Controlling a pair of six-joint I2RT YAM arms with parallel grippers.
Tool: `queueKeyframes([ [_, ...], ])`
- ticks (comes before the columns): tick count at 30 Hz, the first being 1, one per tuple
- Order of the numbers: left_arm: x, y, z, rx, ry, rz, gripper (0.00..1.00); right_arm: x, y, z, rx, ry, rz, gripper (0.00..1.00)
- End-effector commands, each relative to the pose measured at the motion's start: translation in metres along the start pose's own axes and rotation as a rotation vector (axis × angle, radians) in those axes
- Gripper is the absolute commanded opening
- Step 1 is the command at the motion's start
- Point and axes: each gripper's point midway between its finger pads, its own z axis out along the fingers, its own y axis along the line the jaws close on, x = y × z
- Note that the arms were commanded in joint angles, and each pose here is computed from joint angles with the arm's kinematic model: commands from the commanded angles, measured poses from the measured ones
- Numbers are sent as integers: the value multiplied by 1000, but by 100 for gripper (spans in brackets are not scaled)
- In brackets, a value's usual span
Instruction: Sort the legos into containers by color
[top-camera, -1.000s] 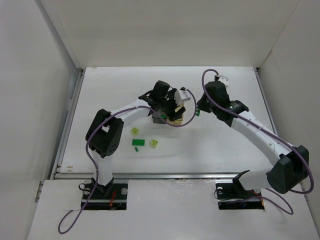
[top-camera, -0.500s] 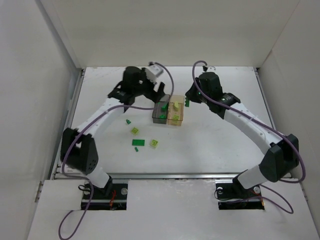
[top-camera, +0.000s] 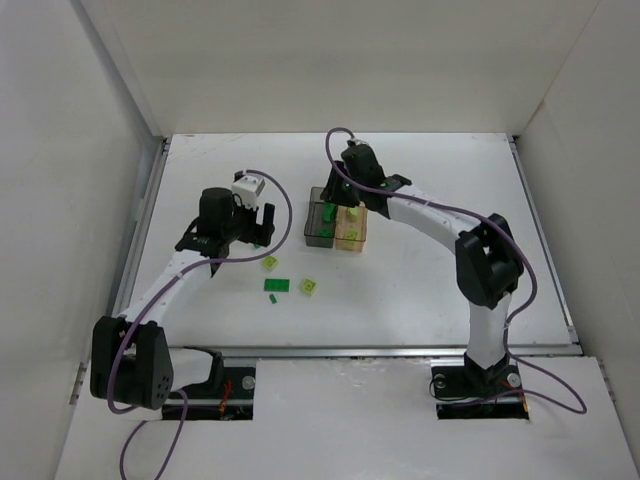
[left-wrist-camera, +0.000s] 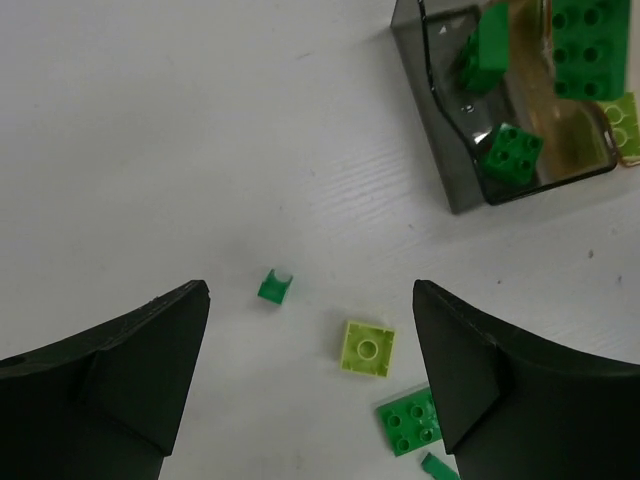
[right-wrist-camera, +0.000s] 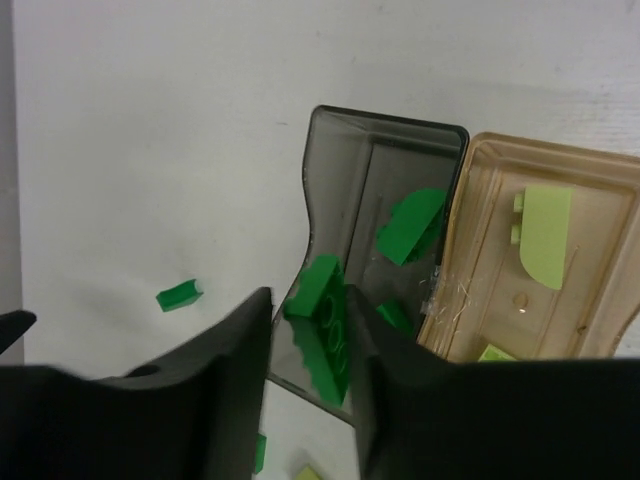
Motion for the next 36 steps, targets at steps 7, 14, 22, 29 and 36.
queueKeyframes([
  [7, 1, 25, -2, -91, -54, 62, 77, -17, 43, -4, -139, 5, -31, 63],
  [14, 28, 17, 18, 19, 71, 188, 54, -40, 54, -54, -178, -65, -83, 63],
  [22, 54, 25, 40, 29, 246, 175, 54, -32, 24, -83, -89, -90, -126, 63],
  [29, 65, 33, 58, 24, 310, 187, 52, -24, 17, -93, -87, -88, -127, 63],
  [36, 82, 34, 66, 24, 375, 157, 43, -24, 11, -94, -59, -95, -126, 63],
])
